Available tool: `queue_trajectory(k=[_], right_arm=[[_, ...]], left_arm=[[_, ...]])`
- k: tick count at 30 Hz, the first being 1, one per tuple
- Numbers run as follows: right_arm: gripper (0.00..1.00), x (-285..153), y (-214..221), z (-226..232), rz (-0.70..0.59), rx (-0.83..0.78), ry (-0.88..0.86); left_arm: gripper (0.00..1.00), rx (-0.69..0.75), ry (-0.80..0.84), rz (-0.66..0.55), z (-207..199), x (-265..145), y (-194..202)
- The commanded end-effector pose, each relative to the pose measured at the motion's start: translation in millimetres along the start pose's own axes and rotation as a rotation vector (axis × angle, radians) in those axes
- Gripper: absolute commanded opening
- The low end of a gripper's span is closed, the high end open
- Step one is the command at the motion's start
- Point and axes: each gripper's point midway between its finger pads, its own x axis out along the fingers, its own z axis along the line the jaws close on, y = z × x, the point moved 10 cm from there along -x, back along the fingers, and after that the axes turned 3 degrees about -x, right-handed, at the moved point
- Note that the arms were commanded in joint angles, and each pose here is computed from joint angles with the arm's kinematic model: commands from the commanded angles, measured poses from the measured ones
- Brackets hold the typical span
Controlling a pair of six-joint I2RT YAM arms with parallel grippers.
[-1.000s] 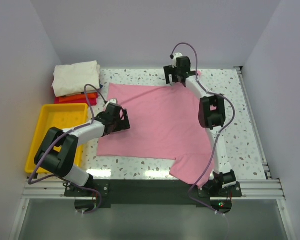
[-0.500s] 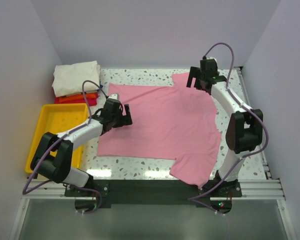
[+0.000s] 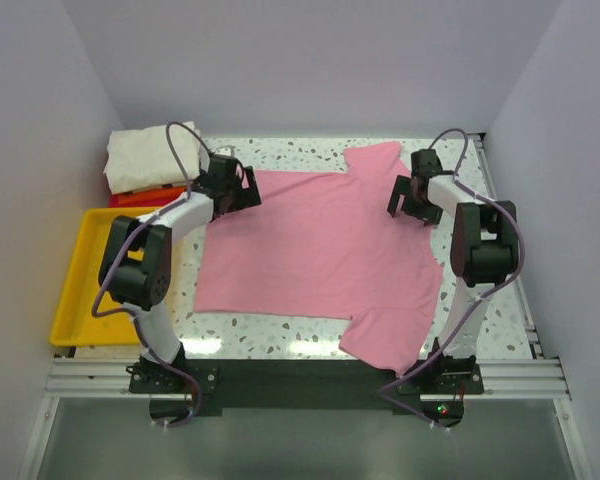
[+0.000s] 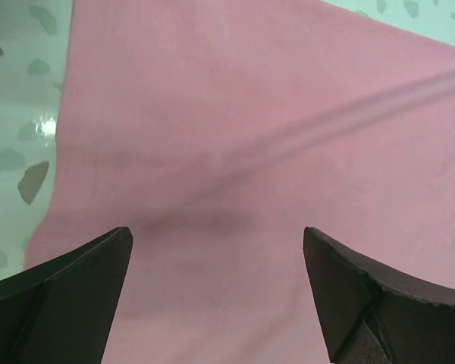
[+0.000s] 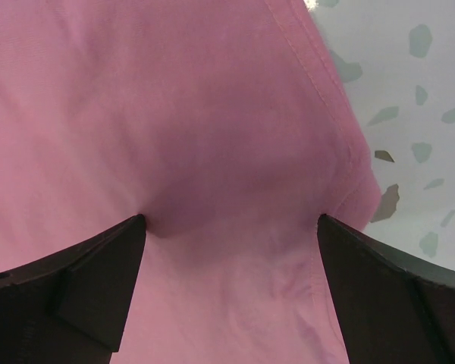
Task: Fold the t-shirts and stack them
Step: Flatten the tshirt out
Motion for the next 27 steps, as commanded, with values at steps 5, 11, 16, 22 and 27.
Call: queue_trajectory(k=[5,11,16,22,27], right_arm=[[0.99,26.5,-16.0,-8.2,0.041,0.001,0.036],[0.99,37.1,-30.0,-8.0,0.053,-0.041,0.052],[0.99,48.6,-46.5,-18.0,0.047,-0.035,0.065],[0.99,55.5,-56.6,-17.0,0.038,-0.034,0.066],[0.99,57.9,-58.9,-15.7,0.026,-0.038,0.054]], left_arm=[[1.00,0.029,-0.001,-0.019,-5.1,55.6,-36.5],[1.00,0.020,-0.054,0.017,2.9,93.5,-45.2],[1.00,0.017,-0.077,0.068,5.9,121.5,-44.3],[1.00,0.011,-0.112,0.109,9.1,147.8,-44.8],[1.00,0.018,-0.104,0.104,9.1,151.5,-47.6]])
